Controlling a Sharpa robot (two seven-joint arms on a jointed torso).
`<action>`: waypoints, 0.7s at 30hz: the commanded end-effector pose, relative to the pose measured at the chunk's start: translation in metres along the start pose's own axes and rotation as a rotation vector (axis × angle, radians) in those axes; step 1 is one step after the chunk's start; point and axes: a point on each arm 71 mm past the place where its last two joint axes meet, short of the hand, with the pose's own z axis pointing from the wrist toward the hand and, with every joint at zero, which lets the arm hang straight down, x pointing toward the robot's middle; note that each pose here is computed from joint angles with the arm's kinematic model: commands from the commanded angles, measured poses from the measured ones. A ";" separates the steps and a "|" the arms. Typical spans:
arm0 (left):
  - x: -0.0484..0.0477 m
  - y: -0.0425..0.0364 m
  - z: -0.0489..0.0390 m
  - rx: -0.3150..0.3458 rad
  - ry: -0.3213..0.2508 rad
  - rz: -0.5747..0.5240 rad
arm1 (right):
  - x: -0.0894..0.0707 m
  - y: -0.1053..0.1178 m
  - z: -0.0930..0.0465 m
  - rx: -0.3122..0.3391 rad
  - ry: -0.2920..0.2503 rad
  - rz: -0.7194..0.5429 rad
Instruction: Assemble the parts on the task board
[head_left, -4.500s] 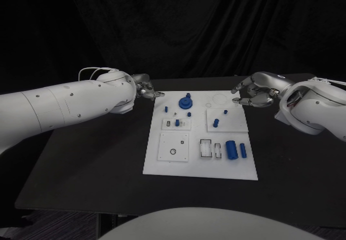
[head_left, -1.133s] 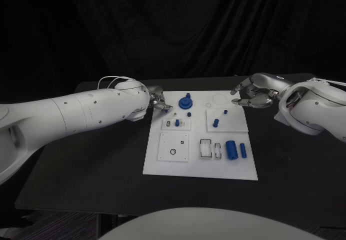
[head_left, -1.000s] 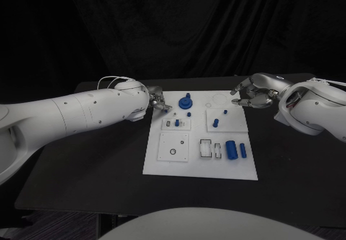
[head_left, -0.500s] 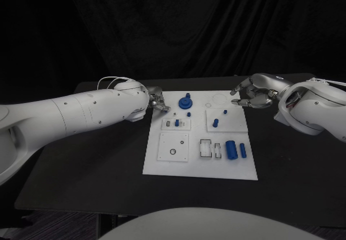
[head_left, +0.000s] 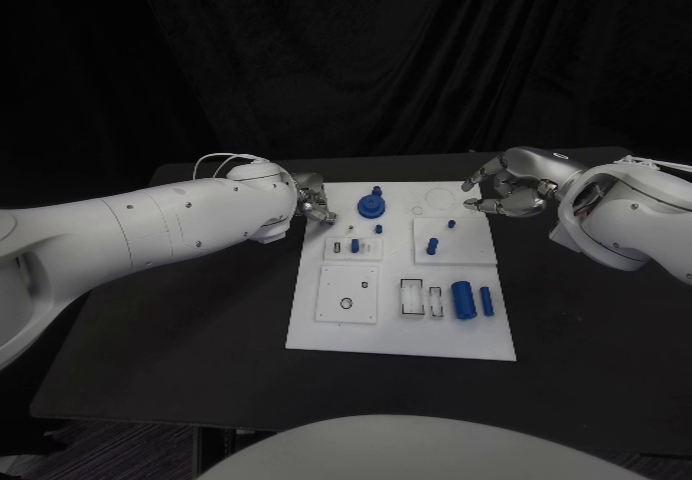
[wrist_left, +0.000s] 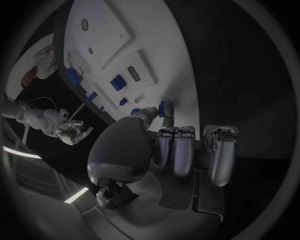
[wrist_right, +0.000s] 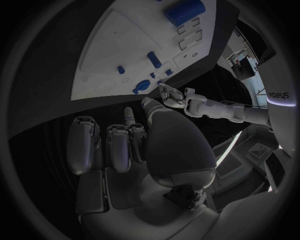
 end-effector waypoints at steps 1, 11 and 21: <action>0.0016 -0.0014 -0.0018 0.026 -0.006 0.001 | 0.001 -0.002 -0.001 0.017 0.004 0.000; 0.0031 0.0003 -0.0108 0.058 -0.031 -0.015 | 0.001 -0.003 -0.001 0.023 0.005 -0.001; 0.0055 0.0060 -0.0326 0.083 -0.097 -0.060 | 0.000 -0.006 -0.003 0.033 0.007 -0.001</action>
